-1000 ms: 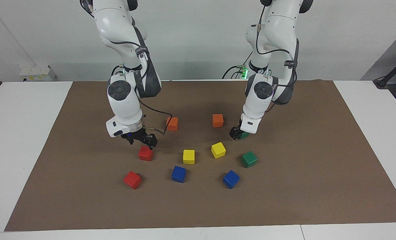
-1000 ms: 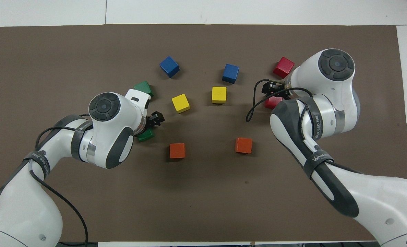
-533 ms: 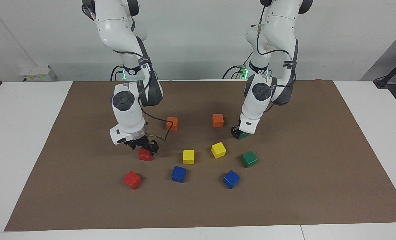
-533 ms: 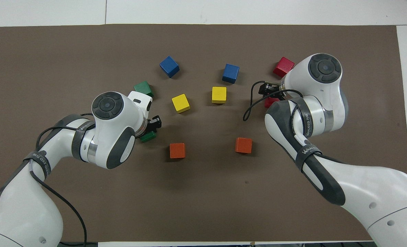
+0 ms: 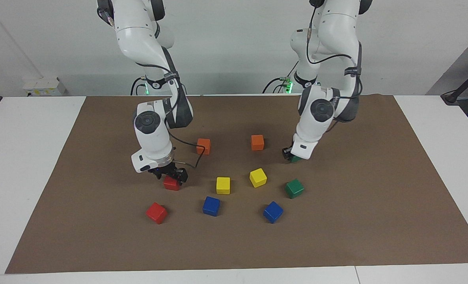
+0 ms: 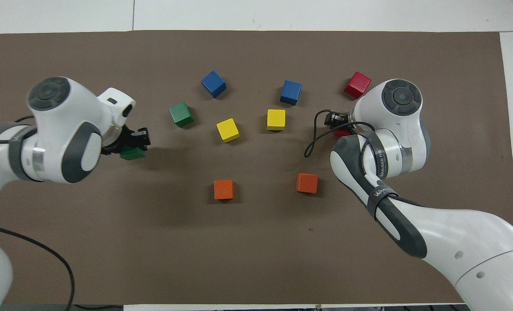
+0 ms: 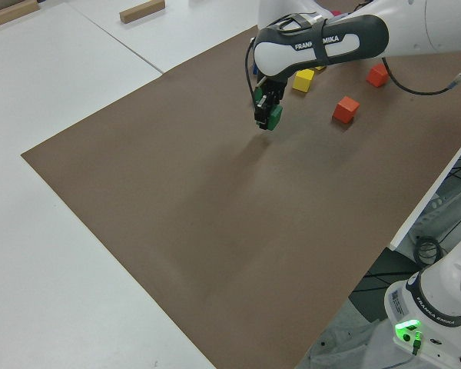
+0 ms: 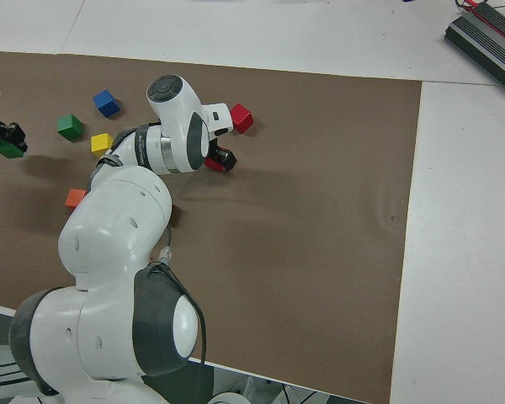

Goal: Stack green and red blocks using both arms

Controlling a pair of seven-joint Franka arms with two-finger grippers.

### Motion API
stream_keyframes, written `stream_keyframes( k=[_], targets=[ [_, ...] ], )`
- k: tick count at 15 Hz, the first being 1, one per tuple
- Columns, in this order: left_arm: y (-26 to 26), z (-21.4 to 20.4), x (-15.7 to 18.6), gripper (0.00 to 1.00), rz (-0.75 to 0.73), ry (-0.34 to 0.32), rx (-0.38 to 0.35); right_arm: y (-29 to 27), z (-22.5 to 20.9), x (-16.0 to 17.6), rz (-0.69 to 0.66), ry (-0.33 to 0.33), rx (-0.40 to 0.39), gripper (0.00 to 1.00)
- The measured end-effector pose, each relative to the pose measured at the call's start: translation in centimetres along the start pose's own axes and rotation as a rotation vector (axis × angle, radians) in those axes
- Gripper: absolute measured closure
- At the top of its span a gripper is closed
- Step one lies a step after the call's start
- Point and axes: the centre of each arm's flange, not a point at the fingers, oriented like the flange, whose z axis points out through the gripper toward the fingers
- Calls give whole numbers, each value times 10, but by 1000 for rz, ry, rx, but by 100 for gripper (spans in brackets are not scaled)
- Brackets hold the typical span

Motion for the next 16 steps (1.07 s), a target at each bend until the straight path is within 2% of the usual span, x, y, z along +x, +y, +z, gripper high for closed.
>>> stream_keyframes(
  k=[1,2,3,4,7,9,13,14,16],
  targets=[
    [-32,1,9,44,16,9,-8,-1,0,-1,-3,-1,0,15],
    [-50,5,15,44,29,28,-11,-2,0,-1,-3,-1,0,28],
    [-60,11,21,44,43,44,-5,-2,0,-1,-3,0,0,39],
    [-63,21,26,44,59,53,9,-1,0,-1,-3,0,0,44],
    [-62,42,45,44,97,57,24,0,0,0,-2,1,0,44],
    [-64,40,53,44,131,67,27,5,-4,3,-17,2,-3,44],
    [-69,40,57,44,173,74,26,59,-30,29,-115,-11,-9,44],
    [-69,41,57,42,176,79,26,81,-35,38,-145,-8,-8,44],
    [-73,46,57,22,171,82,24,119,-35,52,-197,-10,-10,44]
  ],
)
